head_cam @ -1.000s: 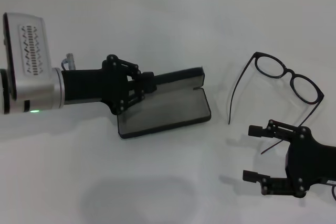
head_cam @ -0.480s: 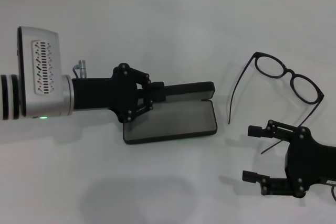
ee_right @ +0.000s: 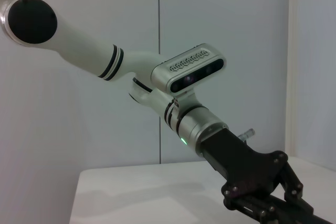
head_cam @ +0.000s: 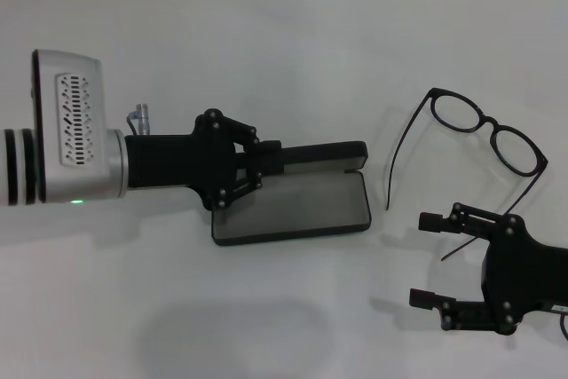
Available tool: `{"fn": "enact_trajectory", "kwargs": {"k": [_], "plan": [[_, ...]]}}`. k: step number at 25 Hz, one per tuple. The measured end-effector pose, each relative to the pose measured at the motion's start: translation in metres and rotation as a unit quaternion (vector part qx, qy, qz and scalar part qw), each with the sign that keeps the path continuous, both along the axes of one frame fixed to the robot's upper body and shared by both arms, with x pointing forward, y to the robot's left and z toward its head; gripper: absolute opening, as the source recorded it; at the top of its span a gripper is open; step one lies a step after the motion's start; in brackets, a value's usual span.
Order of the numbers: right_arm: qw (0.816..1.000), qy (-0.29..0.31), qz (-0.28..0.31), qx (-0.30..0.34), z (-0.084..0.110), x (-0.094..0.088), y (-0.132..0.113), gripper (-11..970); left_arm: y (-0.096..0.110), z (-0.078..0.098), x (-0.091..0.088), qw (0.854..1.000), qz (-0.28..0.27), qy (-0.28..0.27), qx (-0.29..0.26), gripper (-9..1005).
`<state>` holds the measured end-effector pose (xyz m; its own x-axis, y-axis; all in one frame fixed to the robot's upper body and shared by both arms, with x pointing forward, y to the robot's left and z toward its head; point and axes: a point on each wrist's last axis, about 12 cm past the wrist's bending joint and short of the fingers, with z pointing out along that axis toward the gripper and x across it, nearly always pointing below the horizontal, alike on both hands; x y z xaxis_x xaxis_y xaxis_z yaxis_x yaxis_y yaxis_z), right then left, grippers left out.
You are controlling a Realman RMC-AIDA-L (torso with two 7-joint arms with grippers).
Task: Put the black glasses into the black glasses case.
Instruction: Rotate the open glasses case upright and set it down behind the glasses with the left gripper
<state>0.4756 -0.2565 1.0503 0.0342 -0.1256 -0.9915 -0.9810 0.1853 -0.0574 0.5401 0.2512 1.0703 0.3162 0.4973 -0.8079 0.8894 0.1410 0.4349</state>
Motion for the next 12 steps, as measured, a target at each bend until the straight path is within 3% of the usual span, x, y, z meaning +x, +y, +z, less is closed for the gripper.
{"fn": "enact_trajectory", "kwargs": {"k": [12], "plan": [[1.0,0.001,-0.001,-0.002,-0.0008,0.0,0.0002,811,-0.0073,-0.0031,-0.0016,1.0,-0.012,-0.003,-0.011,206]]}}
